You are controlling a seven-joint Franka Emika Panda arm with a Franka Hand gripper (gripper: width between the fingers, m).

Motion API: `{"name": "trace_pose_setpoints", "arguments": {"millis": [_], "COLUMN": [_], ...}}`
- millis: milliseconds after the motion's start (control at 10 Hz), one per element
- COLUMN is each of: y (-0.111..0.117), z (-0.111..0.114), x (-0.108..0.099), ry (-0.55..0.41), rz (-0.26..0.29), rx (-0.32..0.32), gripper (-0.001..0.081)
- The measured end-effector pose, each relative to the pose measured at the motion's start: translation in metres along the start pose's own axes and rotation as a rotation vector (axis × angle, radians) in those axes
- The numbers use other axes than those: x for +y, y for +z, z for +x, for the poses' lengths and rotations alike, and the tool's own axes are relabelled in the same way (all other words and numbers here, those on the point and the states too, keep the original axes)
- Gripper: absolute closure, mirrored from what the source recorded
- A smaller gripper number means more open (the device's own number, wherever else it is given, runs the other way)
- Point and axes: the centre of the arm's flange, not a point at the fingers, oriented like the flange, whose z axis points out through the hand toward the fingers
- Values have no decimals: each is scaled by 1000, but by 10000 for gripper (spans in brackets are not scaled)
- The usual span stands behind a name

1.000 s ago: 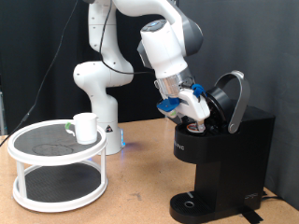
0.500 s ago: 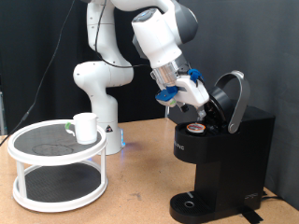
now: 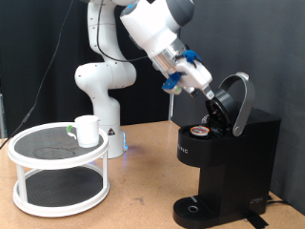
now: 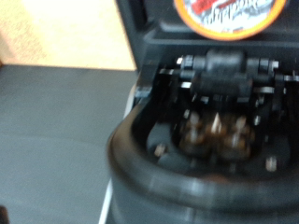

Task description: Make a cup of coffee with the keurig machine

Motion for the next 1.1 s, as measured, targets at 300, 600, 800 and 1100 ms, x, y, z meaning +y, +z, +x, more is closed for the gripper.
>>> {"name": "trace_pose_setpoints", "arguments": {"millis": [300, 600, 800, 1100], "y": [-34, -48, -46, -34], "z": [-14, -21, -22, -50], "x": [8, 13, 14, 30], "ry": [-3, -6, -6, -29], "rz": [1, -11, -18, -71], "rx": [-49, -62, -73, -93], "gripper": [72, 72, 72, 72]}}
